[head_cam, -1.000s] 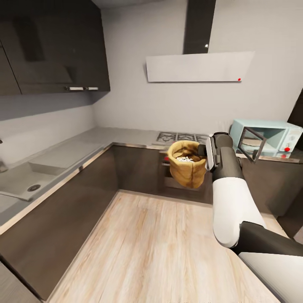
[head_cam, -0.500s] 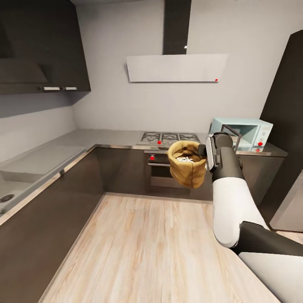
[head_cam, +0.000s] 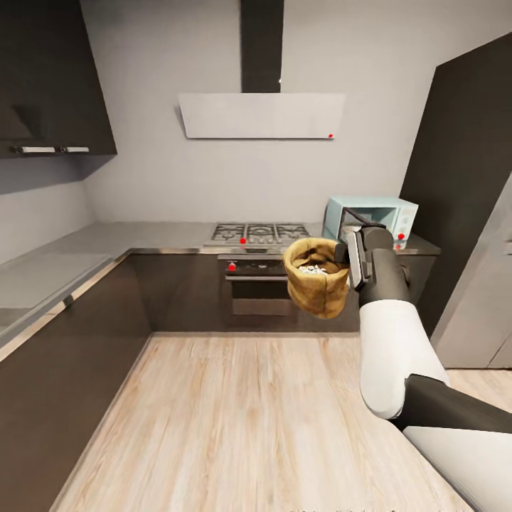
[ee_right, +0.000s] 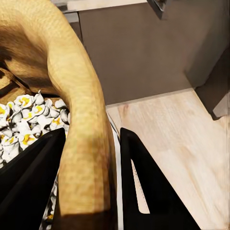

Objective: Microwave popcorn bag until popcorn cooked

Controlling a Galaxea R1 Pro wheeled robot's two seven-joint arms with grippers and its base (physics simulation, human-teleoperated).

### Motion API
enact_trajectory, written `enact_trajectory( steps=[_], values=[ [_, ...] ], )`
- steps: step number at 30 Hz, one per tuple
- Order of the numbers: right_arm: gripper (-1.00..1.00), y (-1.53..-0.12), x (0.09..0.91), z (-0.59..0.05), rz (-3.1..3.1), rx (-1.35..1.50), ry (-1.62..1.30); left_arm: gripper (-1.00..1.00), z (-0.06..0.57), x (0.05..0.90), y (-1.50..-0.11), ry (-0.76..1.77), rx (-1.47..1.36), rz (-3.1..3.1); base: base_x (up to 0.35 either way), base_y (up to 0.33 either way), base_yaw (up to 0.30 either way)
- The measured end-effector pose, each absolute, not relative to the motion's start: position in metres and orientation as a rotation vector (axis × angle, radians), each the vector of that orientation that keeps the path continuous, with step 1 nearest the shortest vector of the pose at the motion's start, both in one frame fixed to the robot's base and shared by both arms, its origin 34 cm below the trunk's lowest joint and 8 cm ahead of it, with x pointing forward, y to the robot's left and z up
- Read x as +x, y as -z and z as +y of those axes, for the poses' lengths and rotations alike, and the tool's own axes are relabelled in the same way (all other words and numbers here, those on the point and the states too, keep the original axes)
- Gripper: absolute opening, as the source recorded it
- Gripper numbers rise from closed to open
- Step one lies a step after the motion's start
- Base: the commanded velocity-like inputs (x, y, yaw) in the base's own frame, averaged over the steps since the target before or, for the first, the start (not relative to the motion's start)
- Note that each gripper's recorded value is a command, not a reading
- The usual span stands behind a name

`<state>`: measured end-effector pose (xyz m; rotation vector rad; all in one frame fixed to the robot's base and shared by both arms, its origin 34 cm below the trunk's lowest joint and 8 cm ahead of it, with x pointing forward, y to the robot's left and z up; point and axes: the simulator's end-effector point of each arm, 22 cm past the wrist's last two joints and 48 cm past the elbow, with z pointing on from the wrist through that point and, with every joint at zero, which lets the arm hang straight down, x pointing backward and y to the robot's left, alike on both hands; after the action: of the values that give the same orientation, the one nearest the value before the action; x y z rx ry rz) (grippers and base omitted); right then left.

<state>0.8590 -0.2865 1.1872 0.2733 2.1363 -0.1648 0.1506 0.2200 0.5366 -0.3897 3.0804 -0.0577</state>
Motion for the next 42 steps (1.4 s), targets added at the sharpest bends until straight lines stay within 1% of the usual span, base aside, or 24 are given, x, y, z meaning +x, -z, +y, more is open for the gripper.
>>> enact_trajectory(
  steps=[19, 24, 42],
  values=[
    [-1.0, -1.173, 0.853, -0.287, 2.157, 0.273, 0.169, 1.0, 0.219, 0.153, -0.537, 0.06, -0.392, 3.075, 0.0, 0.0, -0.247],
    [-1.0, -1.163, 0.848, -0.304, 2.168, 0.29, 0.199, 1.0, 0.219, 0.153, -0.537, 0.061, -0.391, 3.073, 0.0, 0.0, -0.247],
    [-1.0, -1.168, 0.846, -0.312, 2.159, 0.299, 0.207, 1.0, 0.219, 0.157, -0.537, 0.062, -0.39, 3.064, 0.0, 0.0, -0.247]
  ],
)
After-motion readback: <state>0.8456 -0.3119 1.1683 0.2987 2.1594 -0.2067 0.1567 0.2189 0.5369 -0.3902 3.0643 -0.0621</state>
